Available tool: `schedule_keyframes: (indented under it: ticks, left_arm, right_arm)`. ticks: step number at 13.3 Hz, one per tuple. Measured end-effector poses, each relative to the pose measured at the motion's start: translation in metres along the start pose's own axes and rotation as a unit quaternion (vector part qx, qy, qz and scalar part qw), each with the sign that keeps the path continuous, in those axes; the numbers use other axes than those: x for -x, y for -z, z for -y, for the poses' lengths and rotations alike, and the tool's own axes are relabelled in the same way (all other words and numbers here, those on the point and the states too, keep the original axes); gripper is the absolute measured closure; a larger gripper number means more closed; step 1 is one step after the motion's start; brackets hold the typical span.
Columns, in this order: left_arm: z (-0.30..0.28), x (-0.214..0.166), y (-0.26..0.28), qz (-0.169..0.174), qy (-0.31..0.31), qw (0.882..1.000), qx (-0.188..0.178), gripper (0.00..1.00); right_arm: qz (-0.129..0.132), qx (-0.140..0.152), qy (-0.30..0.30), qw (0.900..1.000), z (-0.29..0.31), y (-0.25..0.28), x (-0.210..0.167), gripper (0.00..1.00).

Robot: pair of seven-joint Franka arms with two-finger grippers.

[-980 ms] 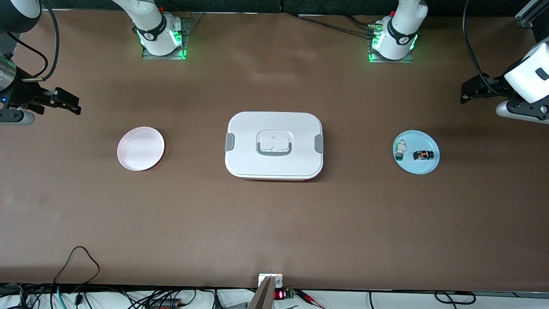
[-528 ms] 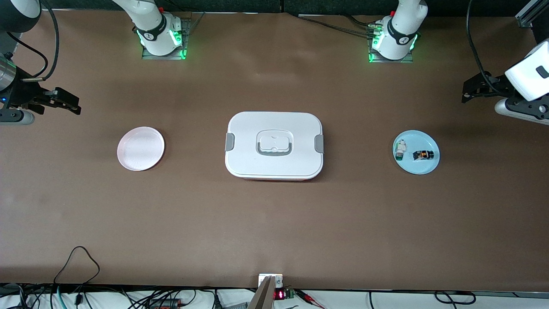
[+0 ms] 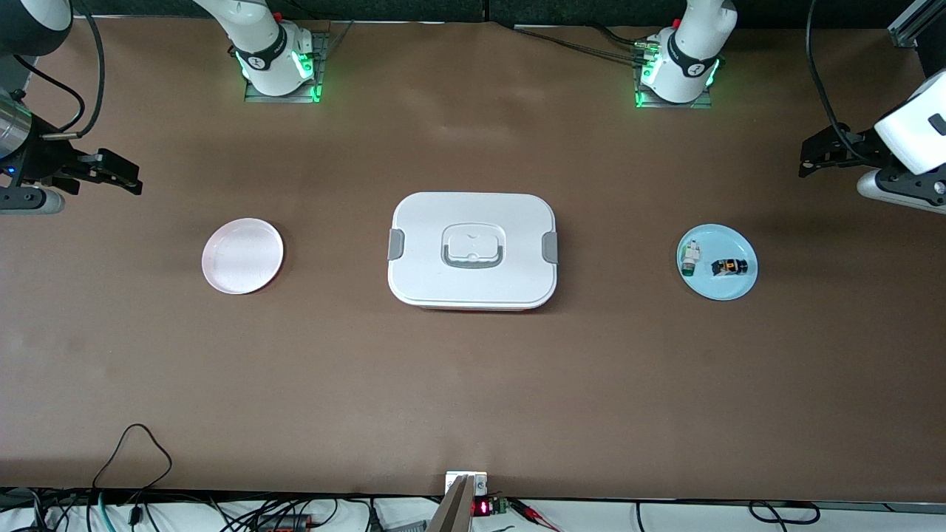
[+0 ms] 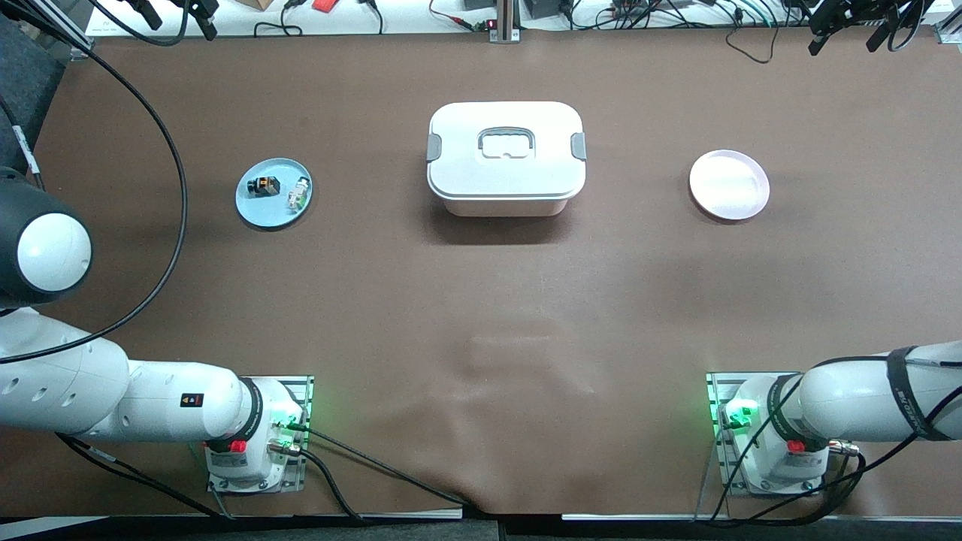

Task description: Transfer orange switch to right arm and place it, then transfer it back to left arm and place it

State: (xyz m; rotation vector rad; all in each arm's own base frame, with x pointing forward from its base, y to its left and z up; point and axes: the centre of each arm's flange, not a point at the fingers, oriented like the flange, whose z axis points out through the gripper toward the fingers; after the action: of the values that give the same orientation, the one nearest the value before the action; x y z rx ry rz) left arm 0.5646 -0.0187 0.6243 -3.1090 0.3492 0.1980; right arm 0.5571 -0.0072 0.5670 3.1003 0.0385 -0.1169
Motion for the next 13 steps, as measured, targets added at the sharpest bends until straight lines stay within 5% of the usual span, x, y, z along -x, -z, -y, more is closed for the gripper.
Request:
schedule_keyframes:
  ticks: [13]
  left_arm:
    - [-0.016, 0.027, -0.003, -0.027, -0.008, 1.0, 0.002, 0.0]
  right_arm:
    - [0.004, 0.0, 0.001, 1.0, 0.002, -0.003, -0.002, 0.0]
